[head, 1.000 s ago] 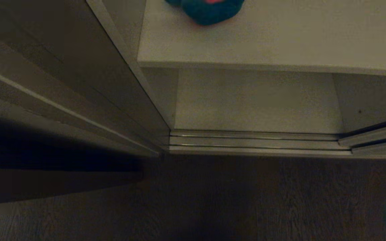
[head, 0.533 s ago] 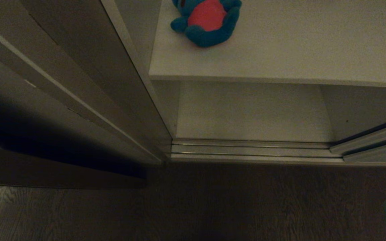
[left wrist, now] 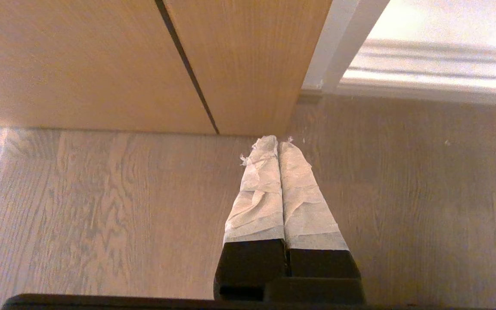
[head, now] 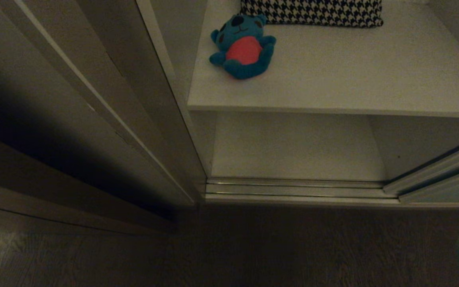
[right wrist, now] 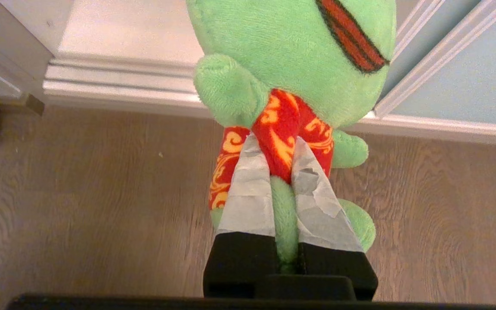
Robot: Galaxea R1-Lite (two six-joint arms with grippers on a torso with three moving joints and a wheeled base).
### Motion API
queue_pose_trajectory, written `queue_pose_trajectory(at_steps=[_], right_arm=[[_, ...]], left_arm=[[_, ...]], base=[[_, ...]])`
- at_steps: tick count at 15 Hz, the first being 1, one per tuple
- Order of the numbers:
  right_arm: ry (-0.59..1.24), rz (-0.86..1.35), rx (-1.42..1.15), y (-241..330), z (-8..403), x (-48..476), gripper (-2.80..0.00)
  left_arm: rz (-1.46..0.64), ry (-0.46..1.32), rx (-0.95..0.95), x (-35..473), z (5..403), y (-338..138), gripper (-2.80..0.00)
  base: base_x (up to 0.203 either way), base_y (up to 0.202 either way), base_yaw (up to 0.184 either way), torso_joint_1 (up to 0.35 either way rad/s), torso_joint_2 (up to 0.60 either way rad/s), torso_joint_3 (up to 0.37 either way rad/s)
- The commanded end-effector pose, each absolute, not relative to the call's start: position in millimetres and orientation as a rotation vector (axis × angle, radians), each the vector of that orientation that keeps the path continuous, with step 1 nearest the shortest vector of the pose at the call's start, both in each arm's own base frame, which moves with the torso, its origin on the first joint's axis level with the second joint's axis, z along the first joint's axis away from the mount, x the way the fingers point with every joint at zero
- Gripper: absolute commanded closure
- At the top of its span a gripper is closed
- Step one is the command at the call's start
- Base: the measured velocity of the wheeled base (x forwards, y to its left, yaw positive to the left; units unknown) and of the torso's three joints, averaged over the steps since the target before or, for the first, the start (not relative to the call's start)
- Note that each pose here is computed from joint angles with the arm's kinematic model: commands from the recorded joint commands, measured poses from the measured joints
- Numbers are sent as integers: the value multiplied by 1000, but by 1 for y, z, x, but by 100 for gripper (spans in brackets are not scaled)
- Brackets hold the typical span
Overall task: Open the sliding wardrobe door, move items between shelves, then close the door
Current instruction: Place the green doll on the higher shelf
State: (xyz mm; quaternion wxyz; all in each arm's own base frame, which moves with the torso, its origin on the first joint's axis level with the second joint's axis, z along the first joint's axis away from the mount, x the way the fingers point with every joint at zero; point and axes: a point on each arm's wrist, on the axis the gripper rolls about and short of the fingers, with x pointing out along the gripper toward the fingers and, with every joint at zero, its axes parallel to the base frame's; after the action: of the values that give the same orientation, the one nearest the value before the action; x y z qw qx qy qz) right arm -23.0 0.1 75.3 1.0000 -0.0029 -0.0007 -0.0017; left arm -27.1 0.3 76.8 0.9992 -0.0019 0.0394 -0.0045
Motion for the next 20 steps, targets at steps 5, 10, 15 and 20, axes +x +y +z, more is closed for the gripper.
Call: queue_pose_trajectory(at_steps=[5,10,15,20], right_arm=[[3,-3,-6,0,75,-23,0],[3,-3,-6,0,75,-23,0],[3,-3,-6,0,75,-23,0],[2,-3,-6,0,75,-23,0]], left_arm=[[-11,80,-3,-27,77,0,0],[-10,80,-3,-27,77,0,0],[-11,80,-1,-27,77,0,0],[-11,73,-3,-27,77,0,0]], base=[[0,0,0,1,4,202],[0,0,0,4,2,201],[0,0,0,0,0,41],[0,0,0,3,2,40]])
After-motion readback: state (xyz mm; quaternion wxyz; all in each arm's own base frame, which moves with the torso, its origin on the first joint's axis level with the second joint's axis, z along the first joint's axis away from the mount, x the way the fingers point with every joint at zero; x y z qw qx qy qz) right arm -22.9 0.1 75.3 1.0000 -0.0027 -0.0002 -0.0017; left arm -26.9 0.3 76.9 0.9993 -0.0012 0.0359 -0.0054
